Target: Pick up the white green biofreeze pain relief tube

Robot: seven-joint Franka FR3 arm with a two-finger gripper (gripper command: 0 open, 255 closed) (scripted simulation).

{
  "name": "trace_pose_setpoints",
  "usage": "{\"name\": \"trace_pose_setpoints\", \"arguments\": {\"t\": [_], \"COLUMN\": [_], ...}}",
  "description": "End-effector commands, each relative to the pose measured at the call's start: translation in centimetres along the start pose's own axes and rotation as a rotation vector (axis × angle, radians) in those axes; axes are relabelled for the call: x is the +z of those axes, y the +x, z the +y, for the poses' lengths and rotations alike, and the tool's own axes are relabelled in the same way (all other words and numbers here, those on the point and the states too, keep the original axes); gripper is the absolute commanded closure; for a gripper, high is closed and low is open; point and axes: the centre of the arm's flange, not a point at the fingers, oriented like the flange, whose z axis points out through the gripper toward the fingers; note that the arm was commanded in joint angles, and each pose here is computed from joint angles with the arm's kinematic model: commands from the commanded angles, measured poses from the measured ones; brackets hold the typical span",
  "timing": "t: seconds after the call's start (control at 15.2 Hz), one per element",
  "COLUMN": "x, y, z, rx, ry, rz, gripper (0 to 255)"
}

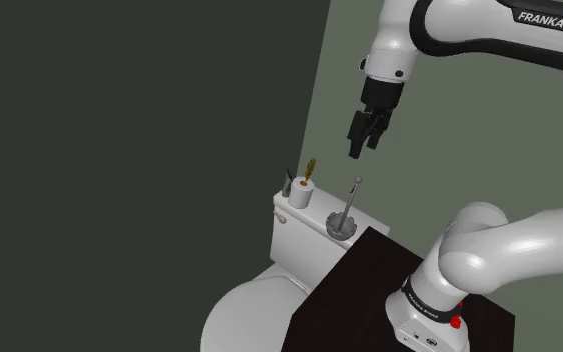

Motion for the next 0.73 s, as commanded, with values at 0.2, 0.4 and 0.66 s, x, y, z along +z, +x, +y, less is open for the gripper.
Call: {"name": "trace_pose_setpoints", "arguments": {"t": [0.2,0.4,0.66], "x": [2.7,5.3,8.7], "y": [2.4,4.9,8.2], "z": [0.6,1.3,2.5], "rx": [0.044,0.088,0.147], "ry": [-0.012,-0.024,-0.039], "rz": [0.025,0.05,0.083], "gripper": [0,0,0]}}
